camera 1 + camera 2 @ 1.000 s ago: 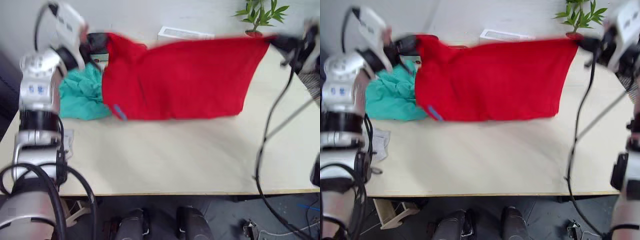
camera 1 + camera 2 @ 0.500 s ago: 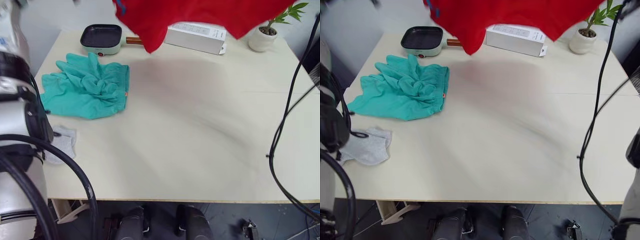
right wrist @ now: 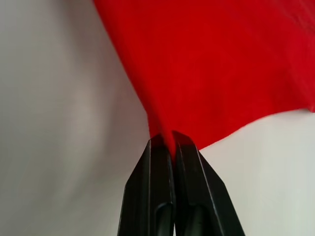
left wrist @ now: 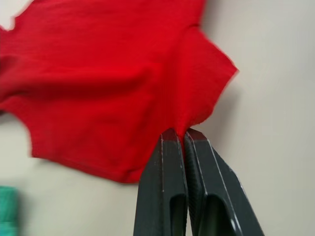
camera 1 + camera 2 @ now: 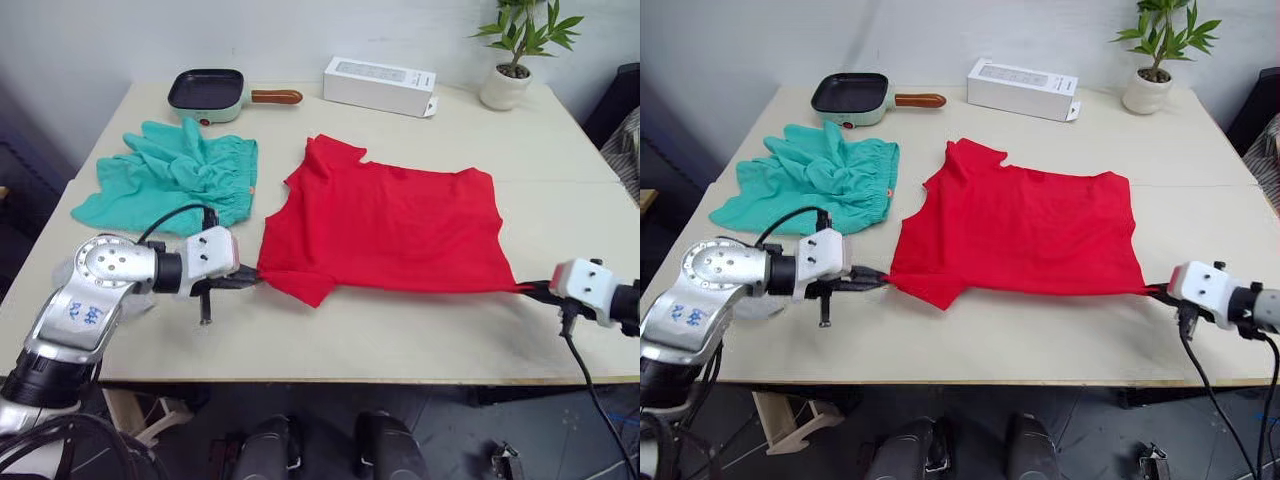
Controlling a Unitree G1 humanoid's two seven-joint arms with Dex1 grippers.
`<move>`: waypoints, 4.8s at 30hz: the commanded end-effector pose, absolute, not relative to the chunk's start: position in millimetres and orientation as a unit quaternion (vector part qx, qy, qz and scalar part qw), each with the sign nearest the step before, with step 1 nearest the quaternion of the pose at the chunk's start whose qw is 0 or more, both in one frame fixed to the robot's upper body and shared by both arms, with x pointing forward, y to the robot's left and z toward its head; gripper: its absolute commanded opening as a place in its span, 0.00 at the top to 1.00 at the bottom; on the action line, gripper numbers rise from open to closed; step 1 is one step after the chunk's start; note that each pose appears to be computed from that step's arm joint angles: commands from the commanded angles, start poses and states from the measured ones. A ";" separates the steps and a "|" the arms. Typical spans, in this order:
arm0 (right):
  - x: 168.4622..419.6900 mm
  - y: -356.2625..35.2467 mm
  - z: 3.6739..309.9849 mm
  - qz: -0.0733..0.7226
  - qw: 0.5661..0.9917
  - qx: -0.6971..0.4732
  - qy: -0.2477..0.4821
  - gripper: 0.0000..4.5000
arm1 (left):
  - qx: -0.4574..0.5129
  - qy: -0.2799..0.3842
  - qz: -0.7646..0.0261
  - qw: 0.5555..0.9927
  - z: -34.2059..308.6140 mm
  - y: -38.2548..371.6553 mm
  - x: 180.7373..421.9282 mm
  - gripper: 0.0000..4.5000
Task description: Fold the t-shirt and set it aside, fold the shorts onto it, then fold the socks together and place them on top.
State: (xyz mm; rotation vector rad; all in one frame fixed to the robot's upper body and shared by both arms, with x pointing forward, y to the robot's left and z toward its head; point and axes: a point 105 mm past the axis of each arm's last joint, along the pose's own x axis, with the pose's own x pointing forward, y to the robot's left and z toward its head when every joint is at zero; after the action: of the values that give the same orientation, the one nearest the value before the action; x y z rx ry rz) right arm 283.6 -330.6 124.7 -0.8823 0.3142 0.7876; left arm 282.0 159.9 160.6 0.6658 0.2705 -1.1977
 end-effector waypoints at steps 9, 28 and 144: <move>239.7 -337.0 112.1 0.387 0.807 -0.395 0.210 0.99 | 0.218 0.240 -0.573 0.753 150.5 160.9 240.8 1.00; 248.7 -318.6 123.0 0.423 0.823 -0.267 0.270 0.99 | 0.222 0.234 -0.614 0.720 158.3 158.5 298.9 1.00; 262.5 -306.8 68.3 0.107 0.979 -0.171 0.036 1.00 | 0.190 0.057 -0.427 0.882 88.0 150.9 362.3 1.00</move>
State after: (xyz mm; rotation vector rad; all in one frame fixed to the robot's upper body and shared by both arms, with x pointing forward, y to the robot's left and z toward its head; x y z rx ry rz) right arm 268.3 -289.3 72.2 -0.3636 0.0490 0.2837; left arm 364.6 137.0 99.0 0.4074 0.0637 -0.9214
